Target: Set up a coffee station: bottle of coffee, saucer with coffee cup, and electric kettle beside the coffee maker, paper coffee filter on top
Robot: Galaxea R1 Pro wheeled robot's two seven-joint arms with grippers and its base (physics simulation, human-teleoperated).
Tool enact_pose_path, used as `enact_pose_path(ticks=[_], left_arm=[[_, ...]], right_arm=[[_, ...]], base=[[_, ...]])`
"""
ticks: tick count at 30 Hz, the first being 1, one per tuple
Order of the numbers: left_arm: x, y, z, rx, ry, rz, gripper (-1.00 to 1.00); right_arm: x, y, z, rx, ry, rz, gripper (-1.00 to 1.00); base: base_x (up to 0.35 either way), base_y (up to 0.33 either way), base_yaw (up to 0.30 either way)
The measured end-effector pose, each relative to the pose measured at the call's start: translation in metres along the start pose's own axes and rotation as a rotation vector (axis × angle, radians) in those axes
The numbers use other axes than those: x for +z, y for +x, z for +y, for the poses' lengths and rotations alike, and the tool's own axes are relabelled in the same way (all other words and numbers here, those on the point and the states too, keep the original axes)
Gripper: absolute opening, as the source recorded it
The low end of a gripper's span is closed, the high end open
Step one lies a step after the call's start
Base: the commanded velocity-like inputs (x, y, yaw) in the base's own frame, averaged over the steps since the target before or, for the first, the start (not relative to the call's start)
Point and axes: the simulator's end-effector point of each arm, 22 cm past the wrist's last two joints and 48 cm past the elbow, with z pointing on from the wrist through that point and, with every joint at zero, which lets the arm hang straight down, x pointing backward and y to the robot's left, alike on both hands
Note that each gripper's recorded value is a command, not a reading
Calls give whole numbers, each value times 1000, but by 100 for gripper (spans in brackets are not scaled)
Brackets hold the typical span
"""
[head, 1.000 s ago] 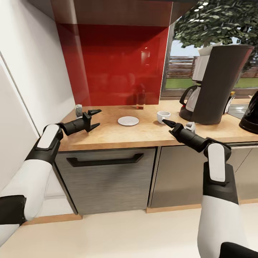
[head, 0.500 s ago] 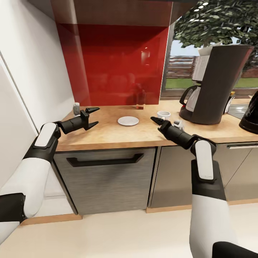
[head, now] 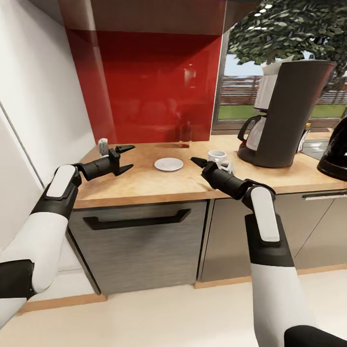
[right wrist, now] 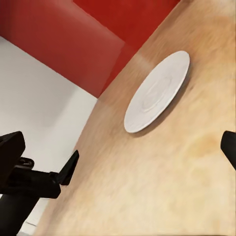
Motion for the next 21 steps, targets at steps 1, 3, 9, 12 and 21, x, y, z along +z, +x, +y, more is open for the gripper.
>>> enact_pose_path(ticks=[1, 3, 9, 12, 21], left_arm=[[0, 0, 0, 0, 0, 0, 100], [0, 0, 0, 0, 0, 0, 100], [-1, 0, 0, -2, 2, 2, 100], [-3, -2, 2, -3, -2, -1, 100], [-7, -5, 10, -17, -14, -5, 100]], right_arm=[[0, 0, 0, 0, 0, 0, 100], [0, 0, 0, 0, 0, 0, 100], [1, 2, 0, 1, 3, 5, 100], [1, 3, 0, 2, 4, 6, 100], [1, 3, 1, 2, 3, 8, 100]], base=[[16, 9, -177], [16, 9, -177], [8, 6, -130], [2, 121, -87], [0, 125, -44]])
